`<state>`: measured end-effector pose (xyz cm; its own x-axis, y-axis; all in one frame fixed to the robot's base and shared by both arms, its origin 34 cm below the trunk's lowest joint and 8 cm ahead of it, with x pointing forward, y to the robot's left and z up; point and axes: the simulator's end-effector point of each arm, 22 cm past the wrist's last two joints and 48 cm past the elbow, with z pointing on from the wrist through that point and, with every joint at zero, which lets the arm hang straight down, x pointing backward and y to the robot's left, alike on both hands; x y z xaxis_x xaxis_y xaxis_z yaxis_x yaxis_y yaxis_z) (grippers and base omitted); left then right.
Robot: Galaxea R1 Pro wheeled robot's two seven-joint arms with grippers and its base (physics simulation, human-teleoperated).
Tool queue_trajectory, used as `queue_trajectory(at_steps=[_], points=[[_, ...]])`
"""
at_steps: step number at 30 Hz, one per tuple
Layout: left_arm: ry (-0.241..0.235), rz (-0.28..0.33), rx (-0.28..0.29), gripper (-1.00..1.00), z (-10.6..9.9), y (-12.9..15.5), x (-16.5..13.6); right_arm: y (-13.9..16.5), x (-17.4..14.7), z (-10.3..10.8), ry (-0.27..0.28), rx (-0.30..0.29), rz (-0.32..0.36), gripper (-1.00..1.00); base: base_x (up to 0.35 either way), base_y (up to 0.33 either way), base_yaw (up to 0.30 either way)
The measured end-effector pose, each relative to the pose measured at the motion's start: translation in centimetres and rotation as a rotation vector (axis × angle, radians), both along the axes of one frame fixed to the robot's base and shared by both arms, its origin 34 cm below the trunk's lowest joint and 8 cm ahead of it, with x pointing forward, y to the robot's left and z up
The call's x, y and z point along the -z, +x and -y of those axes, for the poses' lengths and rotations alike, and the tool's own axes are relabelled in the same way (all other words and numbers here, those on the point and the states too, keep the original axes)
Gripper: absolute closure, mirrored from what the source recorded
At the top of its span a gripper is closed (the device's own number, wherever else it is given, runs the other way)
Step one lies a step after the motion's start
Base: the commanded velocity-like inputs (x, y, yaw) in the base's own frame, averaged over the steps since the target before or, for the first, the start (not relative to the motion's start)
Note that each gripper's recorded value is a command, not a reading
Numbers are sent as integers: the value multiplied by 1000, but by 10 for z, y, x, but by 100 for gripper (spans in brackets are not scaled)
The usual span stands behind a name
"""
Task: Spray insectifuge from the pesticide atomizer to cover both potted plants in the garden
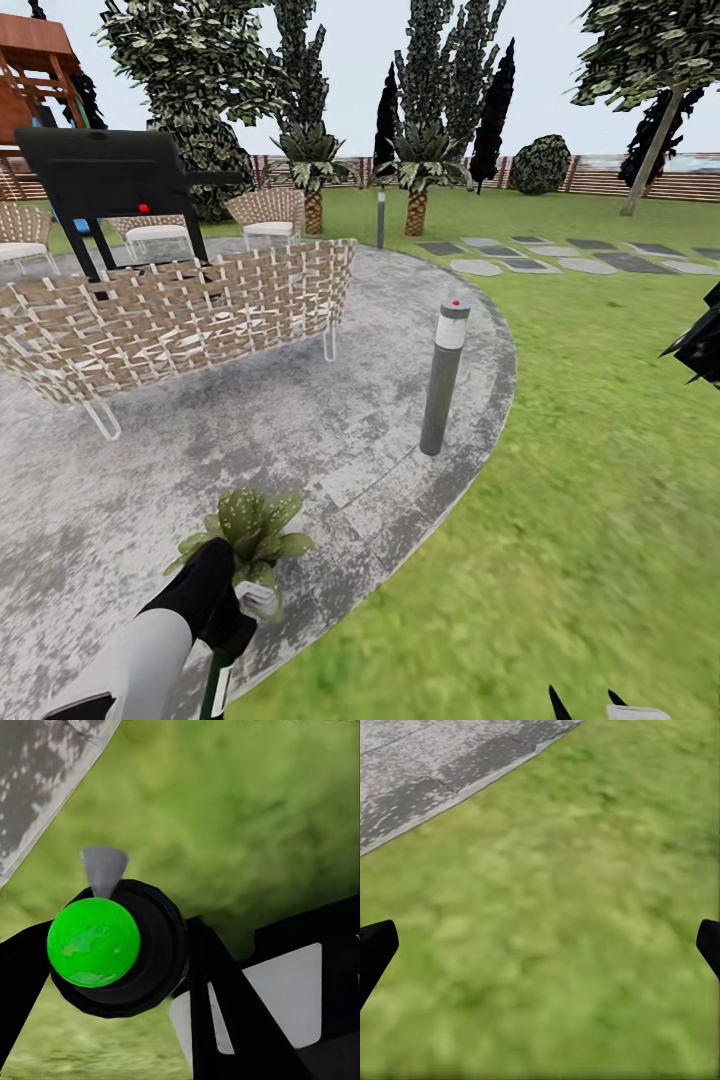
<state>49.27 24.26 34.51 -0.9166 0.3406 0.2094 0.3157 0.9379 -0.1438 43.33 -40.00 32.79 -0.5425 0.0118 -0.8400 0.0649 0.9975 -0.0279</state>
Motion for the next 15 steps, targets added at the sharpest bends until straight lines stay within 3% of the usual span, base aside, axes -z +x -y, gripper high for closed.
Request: queue_trajectory(at_steps=[8,15], points=[[10,1,-1,100,-5,0,0,0,0,0,1,2,1,-100,0,0,2],[11,-7,1,100,-5,-5,2,1,-1,-1,2,1,3,-100,0,0,213]])
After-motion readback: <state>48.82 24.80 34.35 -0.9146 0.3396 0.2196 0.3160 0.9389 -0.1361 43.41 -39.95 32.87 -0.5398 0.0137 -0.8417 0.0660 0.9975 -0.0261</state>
